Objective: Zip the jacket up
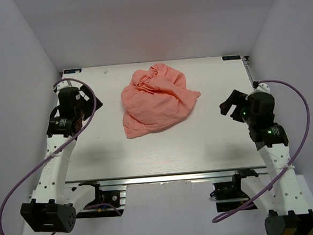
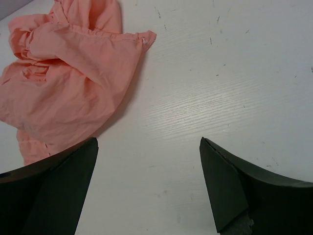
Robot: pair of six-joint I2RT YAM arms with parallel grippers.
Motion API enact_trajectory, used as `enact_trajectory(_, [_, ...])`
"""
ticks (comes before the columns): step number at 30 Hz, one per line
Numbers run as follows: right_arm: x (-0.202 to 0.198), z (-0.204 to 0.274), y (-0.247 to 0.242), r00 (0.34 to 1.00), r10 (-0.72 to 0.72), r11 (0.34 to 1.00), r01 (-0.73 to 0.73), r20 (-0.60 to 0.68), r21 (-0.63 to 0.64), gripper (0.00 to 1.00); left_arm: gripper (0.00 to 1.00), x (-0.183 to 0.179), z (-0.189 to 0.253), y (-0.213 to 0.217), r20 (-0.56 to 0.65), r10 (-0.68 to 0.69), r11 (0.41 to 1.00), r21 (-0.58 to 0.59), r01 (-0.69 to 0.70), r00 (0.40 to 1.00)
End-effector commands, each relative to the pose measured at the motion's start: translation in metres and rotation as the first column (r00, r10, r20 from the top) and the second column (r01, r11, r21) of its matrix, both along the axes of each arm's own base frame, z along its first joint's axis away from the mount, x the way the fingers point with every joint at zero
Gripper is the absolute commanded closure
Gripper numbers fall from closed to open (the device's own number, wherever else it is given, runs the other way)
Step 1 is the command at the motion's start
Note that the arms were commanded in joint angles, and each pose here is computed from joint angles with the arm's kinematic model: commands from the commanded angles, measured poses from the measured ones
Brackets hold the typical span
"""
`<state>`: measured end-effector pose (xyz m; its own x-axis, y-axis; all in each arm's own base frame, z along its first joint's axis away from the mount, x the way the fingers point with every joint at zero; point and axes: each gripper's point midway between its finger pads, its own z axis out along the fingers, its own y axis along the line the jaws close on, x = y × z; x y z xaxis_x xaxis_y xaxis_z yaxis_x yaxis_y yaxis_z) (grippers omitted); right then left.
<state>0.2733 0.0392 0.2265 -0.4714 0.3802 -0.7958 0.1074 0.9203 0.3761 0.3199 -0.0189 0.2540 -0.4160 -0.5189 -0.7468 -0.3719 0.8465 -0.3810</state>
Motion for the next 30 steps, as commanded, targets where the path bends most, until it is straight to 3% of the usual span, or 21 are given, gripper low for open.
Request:
enact_trajectory(1, [0.001,0.018,0.000,0.996,0.016,1.000,-0.015,0.085,-0.013,0.11,0.02,-0.001,0.020,-0.001,0.051,0.000,1.000,-0.012,0.000,0.999])
enact_trajectory(9, [0.009,0.014,0.019,0.988,0.132,0.991,-0.132,0.077,0.003,0.11,0.02,0.031,-0.003,-0.027,0.039,-0.090,0.991,-0.092,0.093,0.995])
enact_trajectory(12, [0.019,0.014,0.039,0.970,0.228,0.971,-0.232,0.080,0.056,0.11,0.02,0.055,-0.007,-0.059,0.096,-0.222,0.955,-0.178,0.236,0.970])
enact_trajectory(13, [0.027,0.015,0.049,0.957,0.274,0.956,-0.282,0.097,0.080,0.11,0.02,0.069,-0.023,-0.066,0.071,-0.245,0.946,-0.200,0.255,0.967])
enact_trajectory(15, [0.036,0.018,0.062,0.943,0.313,0.943,-0.323,0.115,0.083,0.11,0.02,0.095,-0.012,-0.081,0.131,-0.304,0.921,-0.215,0.326,0.944])
enact_trajectory(16, [0.047,0.010,0.064,0.948,0.304,0.947,-0.312,0.092,0.077,0.11,0.02,0.113,-0.033,-0.086,0.088,-0.311,0.919,-0.224,0.323,0.946])
enact_trajectory(19, [0.072,0.000,0.088,0.943,0.326,0.945,-0.326,0.066,-0.003,0.11,0.02,0.156,-0.024,-0.106,0.125,-0.361,0.909,-0.175,0.379,0.924])
enact_trajectory(20, [0.075,-0.006,0.105,0.928,0.368,0.930,-0.366,0.056,-0.035,0.11,0.02,0.172,-0.058,-0.116,0.051,-0.376,0.908,-0.182,0.379,0.925])
enact_trajectory(21, [0.085,-0.003,0.111,0.931,0.361,0.932,-0.359,0.060,-0.048,0.11,0.02,0.184,-0.063,-0.124,0.047,-0.401,0.901,-0.163,0.403,0.915])
enact_trajectory(22, [0.097,-0.027,0.121,0.926,0.377,0.925,-0.377,-0.009,-0.046,0.11,0.02,0.204,-0.049,-0.133,0.091,-0.415,0.896,-0.135,0.424,0.905])
enact_trajectory(24, [0.114,-0.030,0.137,0.918,0.395,0.916,-0.396,-0.031,-0.070,0.11,0.02,0.227,-0.097,-0.152,0.020,-0.442,0.889,-0.124,0.441,0.897])
enact_trajectory(25, [0.124,-0.054,0.144,0.912,0.401,0.910,-0.408,-0.088,-0.078,0.11,0.02,0.247,-0.077,-0.159,0.065,-0.446,0.885,-0.119,0.451,0.893])
enact_trajectory(26, [0.130,-0.062,0.150,0.909,0.404,0.907,-0.413,-0.102,-0.086,0.12,0.02,0.255,-0.118,-0.166,-0.008,-0.463,0.877,-0.150,0.456,0.887])
enact_trajectory(29, [0.151,-0.085,0.164,0.899,0.411,0.899,-0.427,-0.154,-0.096,0.16,0.02,0.278,-0.118,-0.193,0.048,-0.513,0.841,-0.171,0.513,0.857])
enact_trajectory(30, [0.155,-0.089,0.168,0.894,0.419,0.894,-0.437,-0.158,-0.104,0.17,0.02,0.282,-0.137,-0.199,0.035,-0.522,0.837,-0.171,0.520,0.852])
